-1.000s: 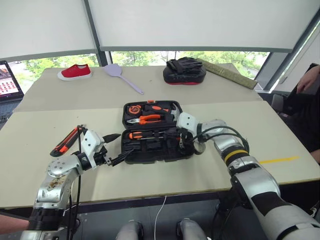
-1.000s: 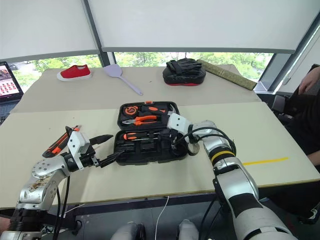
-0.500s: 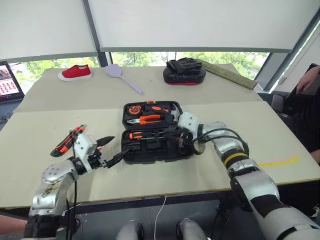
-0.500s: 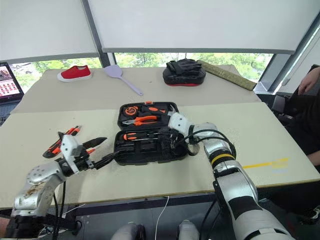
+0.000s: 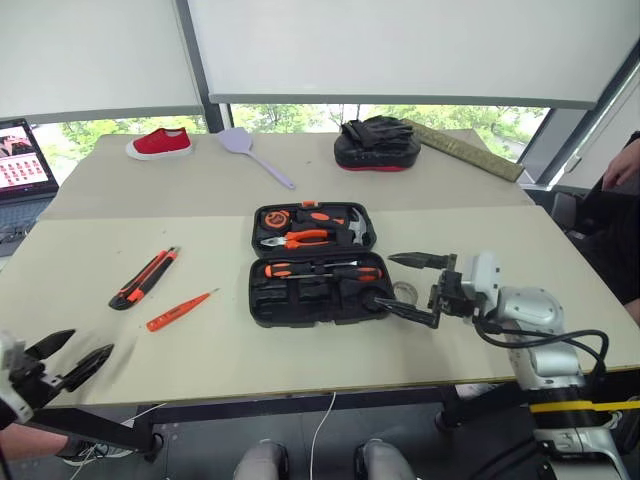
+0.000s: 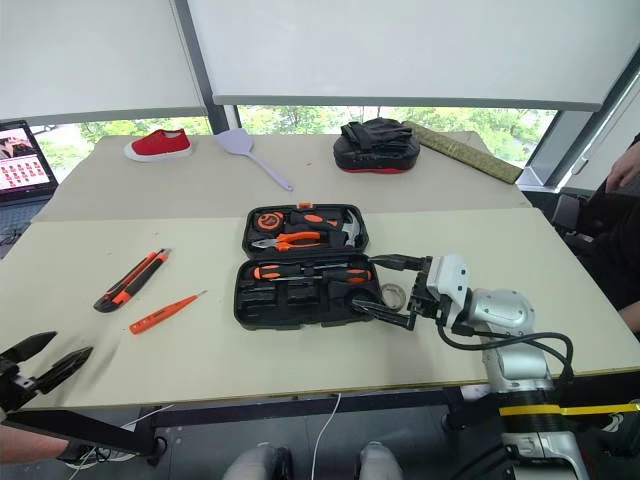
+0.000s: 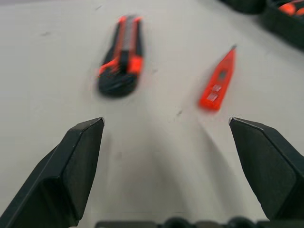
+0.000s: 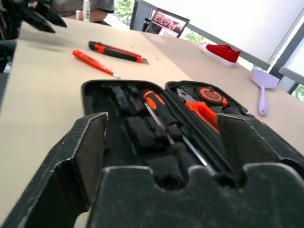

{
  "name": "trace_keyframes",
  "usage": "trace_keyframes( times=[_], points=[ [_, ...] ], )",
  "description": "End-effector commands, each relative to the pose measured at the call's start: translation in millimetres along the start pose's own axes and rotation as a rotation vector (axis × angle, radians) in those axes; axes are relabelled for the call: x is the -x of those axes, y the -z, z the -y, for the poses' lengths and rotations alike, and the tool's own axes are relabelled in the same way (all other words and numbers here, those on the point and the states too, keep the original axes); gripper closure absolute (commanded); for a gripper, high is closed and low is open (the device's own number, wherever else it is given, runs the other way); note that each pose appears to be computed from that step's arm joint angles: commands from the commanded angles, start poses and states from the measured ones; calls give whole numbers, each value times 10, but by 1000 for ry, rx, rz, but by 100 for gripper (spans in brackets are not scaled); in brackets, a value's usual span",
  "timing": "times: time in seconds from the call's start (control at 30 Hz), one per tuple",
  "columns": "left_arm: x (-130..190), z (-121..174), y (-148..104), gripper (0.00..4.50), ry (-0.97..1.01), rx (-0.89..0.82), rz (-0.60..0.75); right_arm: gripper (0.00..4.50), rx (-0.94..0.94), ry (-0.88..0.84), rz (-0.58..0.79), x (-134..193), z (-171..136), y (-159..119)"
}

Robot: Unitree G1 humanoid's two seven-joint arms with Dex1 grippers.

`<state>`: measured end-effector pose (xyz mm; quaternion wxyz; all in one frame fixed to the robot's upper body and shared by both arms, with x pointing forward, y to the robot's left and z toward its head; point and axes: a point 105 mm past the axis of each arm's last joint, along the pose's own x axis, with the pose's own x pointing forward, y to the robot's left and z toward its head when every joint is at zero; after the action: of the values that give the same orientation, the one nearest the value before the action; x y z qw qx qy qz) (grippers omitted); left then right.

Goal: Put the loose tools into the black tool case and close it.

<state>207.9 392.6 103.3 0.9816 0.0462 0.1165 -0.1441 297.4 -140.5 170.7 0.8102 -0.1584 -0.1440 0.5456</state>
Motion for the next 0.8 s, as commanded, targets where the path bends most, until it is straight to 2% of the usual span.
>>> trace_keyframes(
  times=[0.03,0.13,0.27,0.33,0.47,0.63,0.77,0.8],
  points=[
    [16,25,-96,0,98,-23,-42,16,26,20,48,54,-3,-197],
    [-210,212,-280,0,269,-63,-131,16,60,-56,36,13,-147,-262],
    [-517,263,-534,0,274,-148,-181,16,79,-80,95,-110,-170,-477],
    [-711,422,-644,0,332,-214,-215,16,83,-104,141,-206,-192,-625],
    [-1114,520,-679,0,314,-265,-236,16,50,-122,177,-321,-225,-696],
    [-1325,590,-544,0,342,-352,-328,16,52,-104,157,-310,-188,-666],
    [-1330,579,-459,112,353,-362,-375,0,60,-78,144,-274,-159,-674],
    [-1314,576,-437,158,360,-373,-389,0,61,-74,139,-264,-158,-671]
  ],
)
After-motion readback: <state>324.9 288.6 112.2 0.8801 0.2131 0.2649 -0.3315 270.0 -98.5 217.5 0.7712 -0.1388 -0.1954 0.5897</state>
